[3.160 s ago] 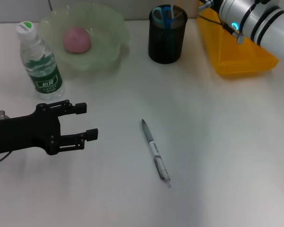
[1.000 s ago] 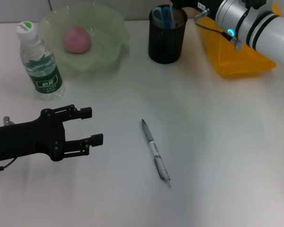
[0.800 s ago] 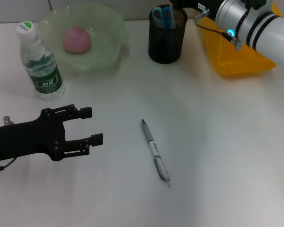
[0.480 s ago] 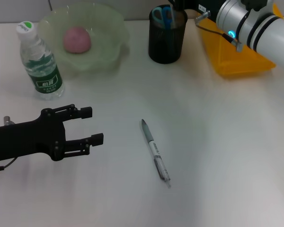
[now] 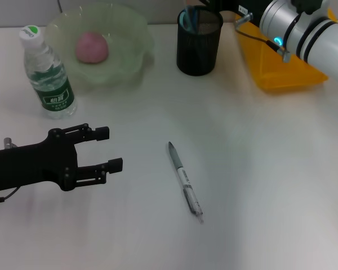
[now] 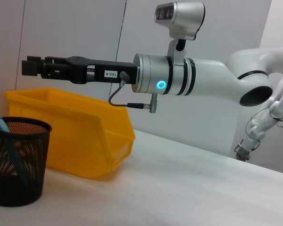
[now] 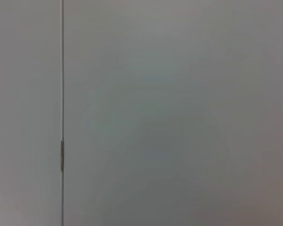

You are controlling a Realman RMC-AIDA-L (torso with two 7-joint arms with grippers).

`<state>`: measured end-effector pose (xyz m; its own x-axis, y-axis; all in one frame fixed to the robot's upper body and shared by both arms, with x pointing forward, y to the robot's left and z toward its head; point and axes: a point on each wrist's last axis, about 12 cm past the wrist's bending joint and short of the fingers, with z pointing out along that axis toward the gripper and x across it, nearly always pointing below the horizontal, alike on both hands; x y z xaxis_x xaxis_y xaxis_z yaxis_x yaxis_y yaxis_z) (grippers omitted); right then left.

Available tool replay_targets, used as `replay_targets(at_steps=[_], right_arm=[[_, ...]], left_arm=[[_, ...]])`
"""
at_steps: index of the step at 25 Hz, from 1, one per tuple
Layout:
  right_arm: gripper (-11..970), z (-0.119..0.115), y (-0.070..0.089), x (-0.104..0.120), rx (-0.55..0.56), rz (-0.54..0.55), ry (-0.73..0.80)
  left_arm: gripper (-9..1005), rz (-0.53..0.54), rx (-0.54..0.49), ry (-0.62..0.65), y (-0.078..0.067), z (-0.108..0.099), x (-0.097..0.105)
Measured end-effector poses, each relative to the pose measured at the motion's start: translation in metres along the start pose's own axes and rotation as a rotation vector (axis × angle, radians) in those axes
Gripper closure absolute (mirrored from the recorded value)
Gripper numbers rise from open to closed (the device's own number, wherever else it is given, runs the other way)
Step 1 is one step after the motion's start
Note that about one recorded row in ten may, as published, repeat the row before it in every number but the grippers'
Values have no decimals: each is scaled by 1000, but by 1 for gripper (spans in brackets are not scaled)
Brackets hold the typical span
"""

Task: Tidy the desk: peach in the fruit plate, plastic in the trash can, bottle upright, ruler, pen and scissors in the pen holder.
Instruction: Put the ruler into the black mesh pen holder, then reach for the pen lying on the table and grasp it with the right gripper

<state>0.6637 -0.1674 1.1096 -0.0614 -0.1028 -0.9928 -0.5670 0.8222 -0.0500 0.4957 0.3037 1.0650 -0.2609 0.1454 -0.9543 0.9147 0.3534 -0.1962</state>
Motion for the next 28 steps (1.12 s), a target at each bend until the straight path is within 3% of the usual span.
replay_targets(at_steps=[9, 17, 22, 28], right_arm=[[374, -19, -10, -10, -14, 130, -127], [376, -63, -10, -28, -185, 161, -274], [377, -84, -20, -40, -346, 165, -209], [378, -94, -34, -61, -576, 139, -1]], left_arm=[[213, 6, 1, 0, 1, 1, -1], [213, 24, 2, 3, 2, 4, -3], [213, 47, -9, 1, 2, 8, -2], [213, 61, -12, -4, 2, 15, -4]])
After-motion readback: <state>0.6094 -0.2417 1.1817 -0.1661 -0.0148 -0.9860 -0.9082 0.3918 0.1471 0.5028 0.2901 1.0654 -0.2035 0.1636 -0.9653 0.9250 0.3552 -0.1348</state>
